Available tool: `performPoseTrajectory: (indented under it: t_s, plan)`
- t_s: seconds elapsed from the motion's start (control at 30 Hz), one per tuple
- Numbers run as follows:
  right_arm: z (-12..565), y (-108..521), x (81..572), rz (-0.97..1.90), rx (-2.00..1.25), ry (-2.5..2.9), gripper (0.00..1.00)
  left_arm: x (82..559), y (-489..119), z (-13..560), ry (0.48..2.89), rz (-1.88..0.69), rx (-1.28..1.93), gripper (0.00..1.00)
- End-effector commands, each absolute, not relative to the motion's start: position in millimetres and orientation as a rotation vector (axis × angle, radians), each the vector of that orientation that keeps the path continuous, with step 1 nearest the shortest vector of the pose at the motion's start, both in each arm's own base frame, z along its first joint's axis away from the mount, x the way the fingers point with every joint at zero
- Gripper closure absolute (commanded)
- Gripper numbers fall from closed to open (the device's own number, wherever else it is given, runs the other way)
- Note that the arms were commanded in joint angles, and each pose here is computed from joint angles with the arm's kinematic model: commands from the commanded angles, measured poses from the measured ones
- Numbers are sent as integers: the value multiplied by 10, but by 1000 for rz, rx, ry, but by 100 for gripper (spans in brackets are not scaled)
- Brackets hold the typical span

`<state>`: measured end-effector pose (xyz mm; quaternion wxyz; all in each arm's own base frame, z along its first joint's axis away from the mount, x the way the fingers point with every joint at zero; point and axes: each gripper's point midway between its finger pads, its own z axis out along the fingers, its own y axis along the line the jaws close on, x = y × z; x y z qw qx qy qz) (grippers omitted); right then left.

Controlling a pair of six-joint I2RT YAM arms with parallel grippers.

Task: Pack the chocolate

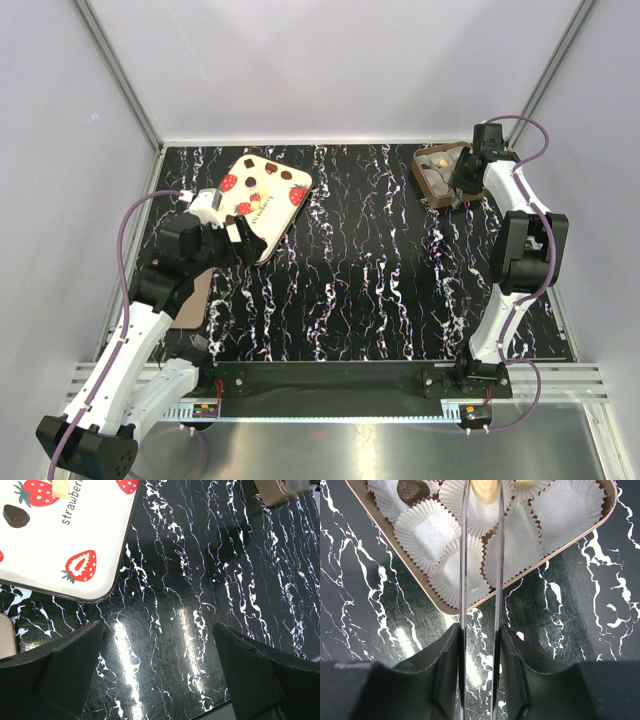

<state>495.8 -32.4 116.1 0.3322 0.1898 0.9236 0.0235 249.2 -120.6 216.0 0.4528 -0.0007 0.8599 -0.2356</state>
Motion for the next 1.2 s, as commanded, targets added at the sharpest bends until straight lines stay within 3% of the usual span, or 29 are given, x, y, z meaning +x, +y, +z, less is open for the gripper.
performPoseTrajectory:
  t_s: [0.0,0.33,0.67,0.8,0.9,1.03,1.17]
  plan:
    - [1279,-317,5077,83,489,2353,58,2586,-1182,2270,2063,-564,5,1]
    - [1419,-304,5076,93,484,2344,55,2571,-1181,2295,2054,-567,7,1]
    - [2003,-58,5033,146,427,2269,50,2551,-1183,2342,2038,-573,13,1]
    - [2199,746,5038,245,249,2242,51,2548,-1168,2371,2027,-568,9,1]
    - [2272,1702,4964,390,32,2219,51,2553,-1167,2396,2019,-569,7,1]
    - [2054,2863,4777,537,-196,2232,50,2559,-1144,2422,2010,-556,1,1]
    - [1936,3534,4725,566,-334,2204,50,2545,-1132,2411,2011,-551,-3,1]
